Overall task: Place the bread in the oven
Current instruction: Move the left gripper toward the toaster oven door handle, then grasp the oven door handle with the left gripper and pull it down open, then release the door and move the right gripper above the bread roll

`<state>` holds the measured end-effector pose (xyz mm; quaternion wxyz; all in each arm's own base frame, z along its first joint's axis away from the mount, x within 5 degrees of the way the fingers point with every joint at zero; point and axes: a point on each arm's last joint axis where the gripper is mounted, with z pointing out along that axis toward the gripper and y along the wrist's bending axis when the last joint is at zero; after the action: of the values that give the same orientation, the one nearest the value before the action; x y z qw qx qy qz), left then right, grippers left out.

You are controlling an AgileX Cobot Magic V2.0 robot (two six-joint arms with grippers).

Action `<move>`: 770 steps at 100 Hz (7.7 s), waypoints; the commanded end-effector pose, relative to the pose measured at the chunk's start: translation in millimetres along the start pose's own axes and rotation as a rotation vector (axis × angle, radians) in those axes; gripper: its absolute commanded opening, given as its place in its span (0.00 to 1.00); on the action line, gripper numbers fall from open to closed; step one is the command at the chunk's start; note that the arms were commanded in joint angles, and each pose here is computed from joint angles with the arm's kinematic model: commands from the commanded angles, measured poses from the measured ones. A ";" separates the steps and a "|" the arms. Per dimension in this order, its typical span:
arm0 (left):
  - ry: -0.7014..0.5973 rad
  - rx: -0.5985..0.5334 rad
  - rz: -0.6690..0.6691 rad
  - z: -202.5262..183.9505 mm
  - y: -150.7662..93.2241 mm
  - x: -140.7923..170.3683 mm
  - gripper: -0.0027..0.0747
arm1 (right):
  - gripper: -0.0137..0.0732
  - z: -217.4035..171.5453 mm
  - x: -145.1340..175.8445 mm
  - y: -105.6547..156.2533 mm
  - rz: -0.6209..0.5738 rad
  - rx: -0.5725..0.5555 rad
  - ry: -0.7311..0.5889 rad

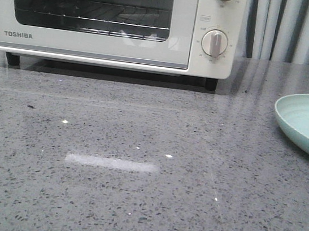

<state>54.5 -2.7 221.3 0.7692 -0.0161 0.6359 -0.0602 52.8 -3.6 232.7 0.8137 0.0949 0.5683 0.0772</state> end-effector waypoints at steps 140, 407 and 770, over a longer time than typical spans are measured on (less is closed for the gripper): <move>0.025 0.105 -0.091 29.2 -24.8 -184.2 0.42 | 0.46 50.1 -154.0 39.3 -0.131 0.000 0.055; 0.325 0.355 -0.034 244.8 -123.3 -115.3 0.01 | 0.15 104.0 -193.8 75.3 -0.138 -0.240 0.258; 0.163 0.476 -0.058 114.5 -84.5 -168.2 0.01 | 0.68 199.0 -49.0 84.7 -0.466 0.054 1.493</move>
<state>129.9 -77.2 399.8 0.6676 0.1694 0.6863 -0.2338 219.3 53.5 348.9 0.2094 -0.0789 0.9727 -0.0610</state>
